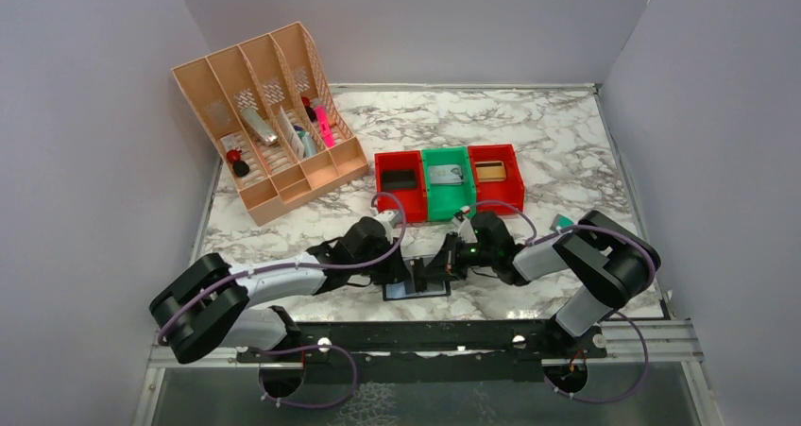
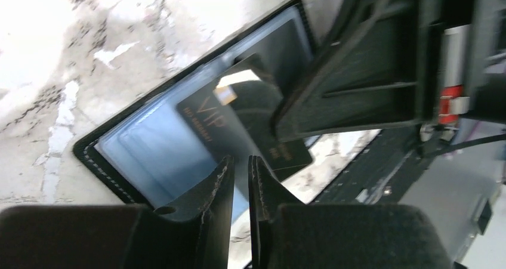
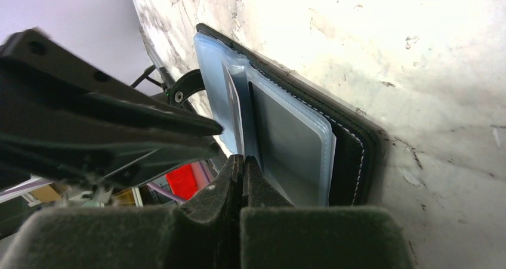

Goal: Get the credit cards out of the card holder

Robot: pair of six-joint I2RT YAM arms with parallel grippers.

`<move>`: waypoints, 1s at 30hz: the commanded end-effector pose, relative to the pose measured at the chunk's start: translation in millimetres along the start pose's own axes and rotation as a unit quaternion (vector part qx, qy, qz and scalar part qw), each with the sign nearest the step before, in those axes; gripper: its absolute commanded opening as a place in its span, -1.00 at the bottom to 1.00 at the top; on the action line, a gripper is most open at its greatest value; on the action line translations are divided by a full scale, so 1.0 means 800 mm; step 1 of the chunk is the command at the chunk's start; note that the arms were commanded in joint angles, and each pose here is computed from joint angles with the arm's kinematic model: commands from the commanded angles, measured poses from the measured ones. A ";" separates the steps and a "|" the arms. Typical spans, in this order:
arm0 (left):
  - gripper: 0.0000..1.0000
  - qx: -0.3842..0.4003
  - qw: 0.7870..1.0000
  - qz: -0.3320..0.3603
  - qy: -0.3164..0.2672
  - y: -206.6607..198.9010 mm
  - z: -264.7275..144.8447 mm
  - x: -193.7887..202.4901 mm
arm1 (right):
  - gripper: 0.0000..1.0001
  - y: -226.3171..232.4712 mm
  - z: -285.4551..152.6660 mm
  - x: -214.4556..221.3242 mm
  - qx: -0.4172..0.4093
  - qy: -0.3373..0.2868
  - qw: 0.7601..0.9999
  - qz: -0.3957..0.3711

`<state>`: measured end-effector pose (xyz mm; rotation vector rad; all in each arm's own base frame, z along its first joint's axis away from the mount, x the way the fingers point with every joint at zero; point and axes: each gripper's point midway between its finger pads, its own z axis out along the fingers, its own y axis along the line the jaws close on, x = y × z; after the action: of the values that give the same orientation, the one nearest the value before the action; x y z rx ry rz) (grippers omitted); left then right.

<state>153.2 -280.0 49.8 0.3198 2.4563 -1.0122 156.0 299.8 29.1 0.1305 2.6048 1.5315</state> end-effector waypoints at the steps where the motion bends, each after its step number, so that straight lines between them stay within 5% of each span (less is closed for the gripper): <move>1: -0.69 -0.028 0.998 -0.012 0.054 0.019 0.006 0.033 | -0.95 -0.013 -0.002 0.008 0.006 0.005 1.000 0.013; 7: -0.85 -0.076 0.995 -0.018 0.069 0.044 0.004 0.058 | -0.87 -0.010 -0.004 0.004 0.002 -0.006 1.000 0.008; 16: -0.91 -0.094 0.993 -0.012 0.063 0.052 -0.001 0.056 | -0.38 0.008 -0.006 0.001 -0.041 -0.018 0.999 -0.015; 30: -0.93 -0.094 0.993 -0.004 0.071 0.049 0.002 0.054 | -0.49 0.006 0.004 -0.003 -0.036 -0.006 0.999 -0.028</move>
<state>143.0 -271.5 26.0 0.2952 2.5593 -0.9078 156.2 300.0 29.3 0.1160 2.5334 1.5813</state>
